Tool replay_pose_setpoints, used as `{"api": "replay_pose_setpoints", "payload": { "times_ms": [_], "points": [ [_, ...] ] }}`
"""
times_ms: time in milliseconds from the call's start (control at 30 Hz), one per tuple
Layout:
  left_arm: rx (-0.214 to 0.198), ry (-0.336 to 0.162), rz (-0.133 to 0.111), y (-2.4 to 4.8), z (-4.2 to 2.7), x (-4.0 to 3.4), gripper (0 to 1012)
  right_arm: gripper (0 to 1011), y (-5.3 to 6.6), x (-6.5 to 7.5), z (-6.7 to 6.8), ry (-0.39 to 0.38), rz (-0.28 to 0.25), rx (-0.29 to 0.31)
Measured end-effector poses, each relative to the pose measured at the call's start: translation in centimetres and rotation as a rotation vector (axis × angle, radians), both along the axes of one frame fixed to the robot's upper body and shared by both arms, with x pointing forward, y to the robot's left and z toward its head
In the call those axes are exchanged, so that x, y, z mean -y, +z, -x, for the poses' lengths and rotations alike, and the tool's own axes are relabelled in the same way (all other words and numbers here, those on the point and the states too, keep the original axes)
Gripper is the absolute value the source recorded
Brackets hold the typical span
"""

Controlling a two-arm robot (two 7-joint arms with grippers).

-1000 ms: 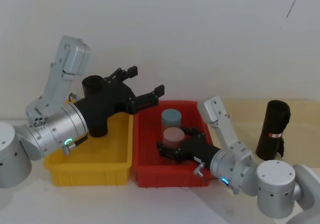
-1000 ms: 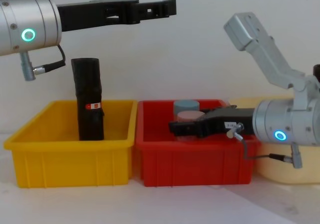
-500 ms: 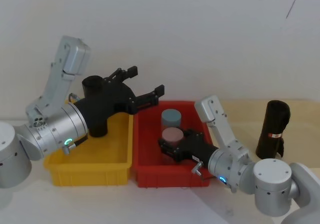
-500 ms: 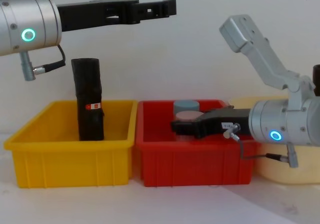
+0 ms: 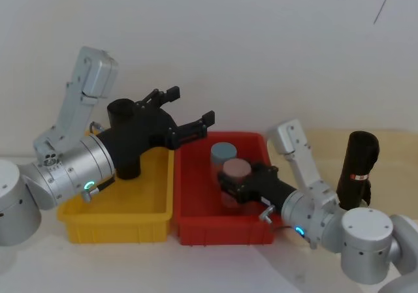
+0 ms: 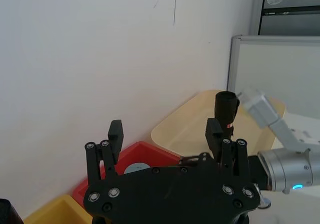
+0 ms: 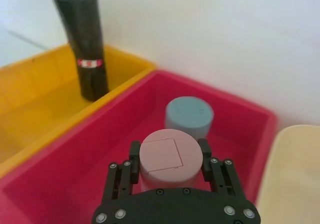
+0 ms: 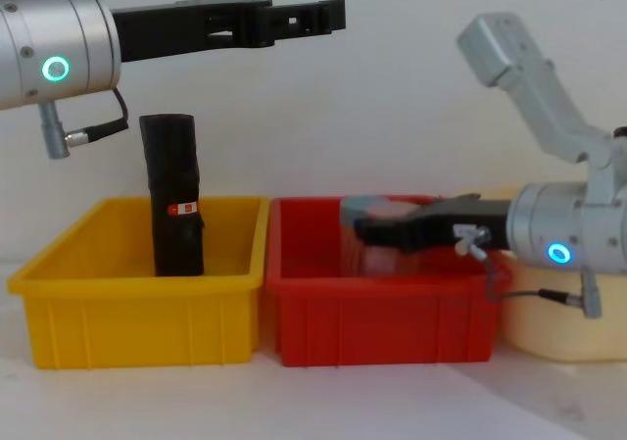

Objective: Pick up the garbage bag with the one hand and transfer it to the other hand.

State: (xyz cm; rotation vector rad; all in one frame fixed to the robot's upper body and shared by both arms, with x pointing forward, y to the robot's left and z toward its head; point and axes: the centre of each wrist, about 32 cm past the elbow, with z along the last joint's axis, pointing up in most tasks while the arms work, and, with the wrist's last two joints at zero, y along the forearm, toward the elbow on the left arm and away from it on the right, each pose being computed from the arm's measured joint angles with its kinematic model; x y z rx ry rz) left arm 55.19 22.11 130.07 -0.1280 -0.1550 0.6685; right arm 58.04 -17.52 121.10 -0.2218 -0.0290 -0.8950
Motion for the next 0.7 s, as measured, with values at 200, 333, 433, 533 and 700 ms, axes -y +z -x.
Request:
{"api": "replay_pose_setpoints", "payload": {
  "times_ms": [200,333,433,533,700],
  "points": [
    [0.0,0.0,0.0,0.0,0.0,0.0,1002,669,0.9,1.0,0.3,-0.063,-0.038,0.036],
    [0.0,0.0,0.0,0.0,0.0,0.0,1002,669,1.8,1.8,0.4,-0.106,-0.069,0.071],
    [0.0,0.0,0.0,0.0,0.0,0.0,1002,669,2.6,2.4,0.4,-0.136,-0.095,0.1],
    [0.0,0.0,0.0,0.0,0.0,0.0,1002,669,3.4,2.9,0.4,-0.165,-0.122,0.127],
    [0.0,0.0,0.0,0.0,0.0,0.0,1002,669,4.3,3.7,0.3,-0.2,-0.158,0.157]
  ]
}}
